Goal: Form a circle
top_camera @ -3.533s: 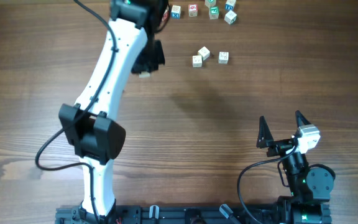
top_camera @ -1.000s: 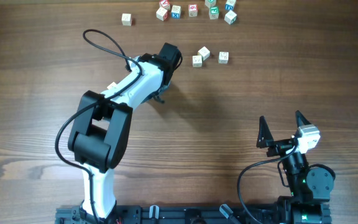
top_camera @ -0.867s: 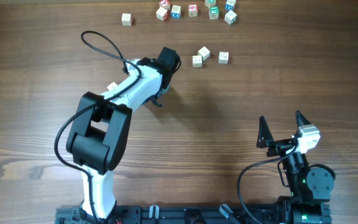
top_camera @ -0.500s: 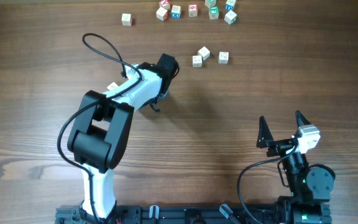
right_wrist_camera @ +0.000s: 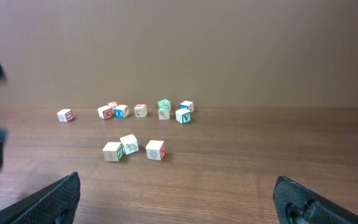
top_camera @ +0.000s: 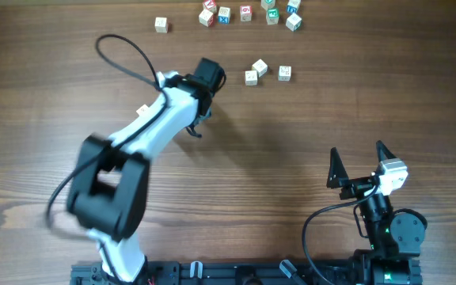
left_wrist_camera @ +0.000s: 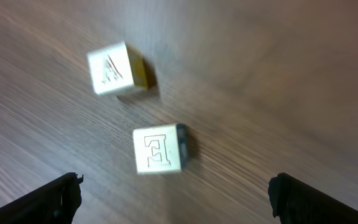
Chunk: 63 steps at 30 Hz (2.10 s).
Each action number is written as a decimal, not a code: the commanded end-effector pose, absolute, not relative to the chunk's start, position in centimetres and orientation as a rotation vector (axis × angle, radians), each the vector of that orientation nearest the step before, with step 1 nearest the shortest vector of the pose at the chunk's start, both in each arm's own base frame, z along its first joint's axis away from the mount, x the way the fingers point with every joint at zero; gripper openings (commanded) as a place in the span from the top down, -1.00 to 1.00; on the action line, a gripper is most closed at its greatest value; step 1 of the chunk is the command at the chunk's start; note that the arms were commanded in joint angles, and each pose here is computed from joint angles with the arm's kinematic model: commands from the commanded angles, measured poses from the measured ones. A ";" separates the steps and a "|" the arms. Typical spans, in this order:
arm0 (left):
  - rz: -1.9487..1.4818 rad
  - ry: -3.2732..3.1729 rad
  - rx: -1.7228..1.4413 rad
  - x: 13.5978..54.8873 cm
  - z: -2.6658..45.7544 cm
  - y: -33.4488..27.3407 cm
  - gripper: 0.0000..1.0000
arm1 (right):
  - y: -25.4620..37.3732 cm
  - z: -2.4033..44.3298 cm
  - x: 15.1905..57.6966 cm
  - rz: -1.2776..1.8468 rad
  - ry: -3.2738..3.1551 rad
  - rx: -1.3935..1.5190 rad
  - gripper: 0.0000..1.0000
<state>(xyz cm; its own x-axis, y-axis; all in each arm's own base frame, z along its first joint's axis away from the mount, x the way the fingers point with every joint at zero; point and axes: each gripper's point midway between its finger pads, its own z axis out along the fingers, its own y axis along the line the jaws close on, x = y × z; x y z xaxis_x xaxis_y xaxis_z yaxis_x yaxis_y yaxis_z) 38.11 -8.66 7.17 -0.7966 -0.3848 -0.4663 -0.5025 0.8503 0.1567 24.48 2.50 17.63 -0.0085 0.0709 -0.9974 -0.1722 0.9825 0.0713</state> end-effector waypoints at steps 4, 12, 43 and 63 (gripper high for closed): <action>0.048 2.259 -0.689 37.0 23.4 -7.6 -1.00 | 2.5 17.8 24.5 0.175 1.560 -0.092 -0.99; 0.064 1.953 -0.774 29.9 33.6 -1.3 -1.00 | 1.4 20.4 24.4 0.065 1.450 -0.101 -0.99; -0.226 2.235 -0.540 20.5 31.1 3.1 -1.00 | 6.9 21.0 28.8 0.684 1.864 0.017 -0.99; -0.363 2.436 -0.896 23.5 17.9 4.0 -1.00 | 11.4 13.1 52.2 0.569 2.393 0.161 -0.99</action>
